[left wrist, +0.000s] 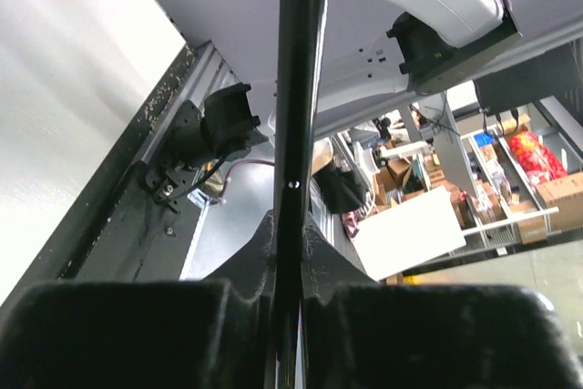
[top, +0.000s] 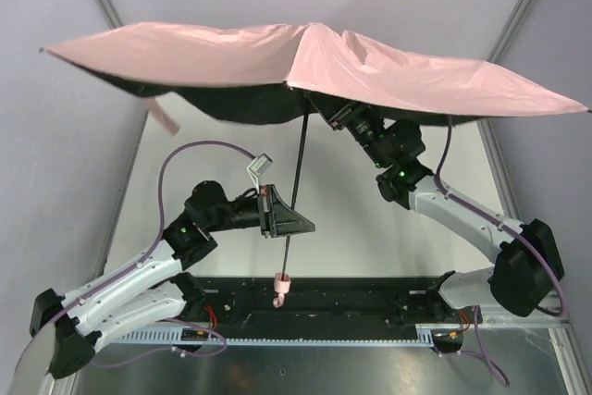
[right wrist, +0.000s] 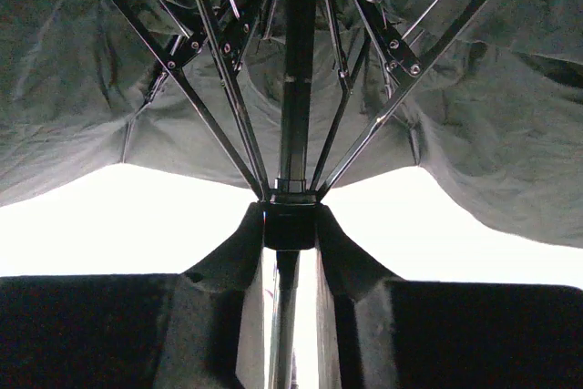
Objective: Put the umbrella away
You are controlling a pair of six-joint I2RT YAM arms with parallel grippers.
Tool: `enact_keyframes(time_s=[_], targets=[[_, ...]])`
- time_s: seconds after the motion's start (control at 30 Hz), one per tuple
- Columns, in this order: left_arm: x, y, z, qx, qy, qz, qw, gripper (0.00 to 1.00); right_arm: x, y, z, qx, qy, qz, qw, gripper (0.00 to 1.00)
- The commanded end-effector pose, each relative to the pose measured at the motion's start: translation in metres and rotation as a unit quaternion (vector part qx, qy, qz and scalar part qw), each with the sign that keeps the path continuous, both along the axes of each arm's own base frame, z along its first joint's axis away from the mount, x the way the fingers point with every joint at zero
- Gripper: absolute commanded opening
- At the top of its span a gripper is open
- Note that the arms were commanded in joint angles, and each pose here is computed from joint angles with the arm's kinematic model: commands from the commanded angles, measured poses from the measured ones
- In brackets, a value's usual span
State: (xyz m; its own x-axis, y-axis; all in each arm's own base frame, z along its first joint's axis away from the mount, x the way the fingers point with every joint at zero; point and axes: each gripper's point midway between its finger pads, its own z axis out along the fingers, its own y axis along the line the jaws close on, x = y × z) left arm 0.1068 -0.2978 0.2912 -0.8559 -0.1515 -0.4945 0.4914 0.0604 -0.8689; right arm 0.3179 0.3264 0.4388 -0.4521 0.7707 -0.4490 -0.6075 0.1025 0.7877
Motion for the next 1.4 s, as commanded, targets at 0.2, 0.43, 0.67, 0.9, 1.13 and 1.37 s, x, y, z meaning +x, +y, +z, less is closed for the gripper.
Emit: enact_keyframes(time_s=[0.2, 0.43, 0.67, 0.9, 1.13, 1.37], targets=[[0.043, 0.008, 0.045, -0.046, -0.042, 0.074, 0.995, 0.12, -0.029, -0.024, 0.025, 0.031, -0.014, 0.032, 0.999, 0.0], [0.024, 0.013, 0.002, -0.027, -0.005, 0.067, 0.997, 0.64, 0.005, -0.045, 0.034, 0.079, 0.009, -0.014, 0.997, 0.0], [-0.013, -0.001, -0.02, -0.011, -0.002, 0.02, 1.0, 0.8, 0.024, -0.047, 0.046, 0.092, -0.001, -0.043, 0.995, 0.0], [-0.024, -0.019, -0.031, 0.018, 0.002, -0.001, 1.0, 0.28, 0.036, -0.053, 0.044, 0.07, 0.007, -0.062, 0.996, 0.0], [0.039, 0.012, 0.019, 0.019, -0.051, 0.09, 0.994, 0.0, 0.002, -0.002, -0.052, -0.102, 0.112, -0.012, 0.988, 0.0], [0.055, 0.019, 0.031, 0.021, -0.058, 0.086, 0.994, 0.0, -0.045, 0.028, -0.102, -0.098, 0.151, 0.019, 0.983, 0.0]])
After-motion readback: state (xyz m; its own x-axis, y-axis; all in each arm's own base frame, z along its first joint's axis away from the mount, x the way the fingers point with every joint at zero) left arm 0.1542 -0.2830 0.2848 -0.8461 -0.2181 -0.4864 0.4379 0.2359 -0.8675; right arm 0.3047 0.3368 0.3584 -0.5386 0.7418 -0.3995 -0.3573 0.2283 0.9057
